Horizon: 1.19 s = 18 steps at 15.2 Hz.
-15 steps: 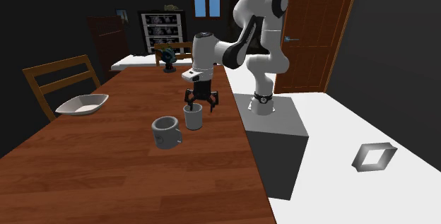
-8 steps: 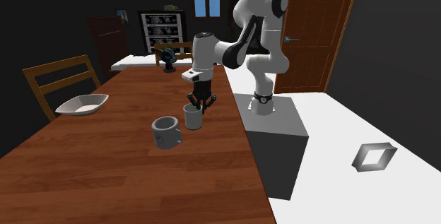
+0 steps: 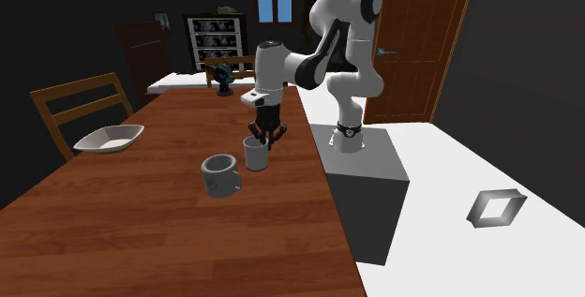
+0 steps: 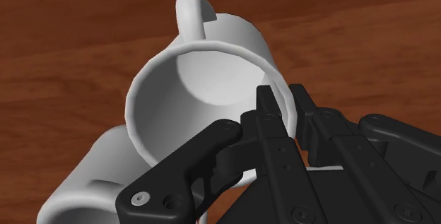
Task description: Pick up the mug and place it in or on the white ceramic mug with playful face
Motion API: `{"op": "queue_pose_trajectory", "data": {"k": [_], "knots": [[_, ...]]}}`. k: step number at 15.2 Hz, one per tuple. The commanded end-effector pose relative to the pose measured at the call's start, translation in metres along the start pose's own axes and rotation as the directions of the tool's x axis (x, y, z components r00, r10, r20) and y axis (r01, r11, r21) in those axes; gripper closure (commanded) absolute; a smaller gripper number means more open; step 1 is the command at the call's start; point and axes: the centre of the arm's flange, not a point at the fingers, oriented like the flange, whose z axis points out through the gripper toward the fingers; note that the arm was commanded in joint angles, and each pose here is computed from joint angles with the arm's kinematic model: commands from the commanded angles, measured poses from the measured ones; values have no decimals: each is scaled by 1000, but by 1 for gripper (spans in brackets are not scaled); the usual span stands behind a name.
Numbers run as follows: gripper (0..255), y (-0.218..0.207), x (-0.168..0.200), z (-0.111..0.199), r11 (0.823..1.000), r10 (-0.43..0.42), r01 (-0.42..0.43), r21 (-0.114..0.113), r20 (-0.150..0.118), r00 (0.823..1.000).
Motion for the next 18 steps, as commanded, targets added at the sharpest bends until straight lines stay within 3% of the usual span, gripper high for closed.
{"op": "queue_pose_trajectory", "data": {"k": [1,18], "knots": [[255,1,0,-10,1000,0,0,0,0,1000],[255,8,2,-99,1000,0,0,0,0,1000]]}}
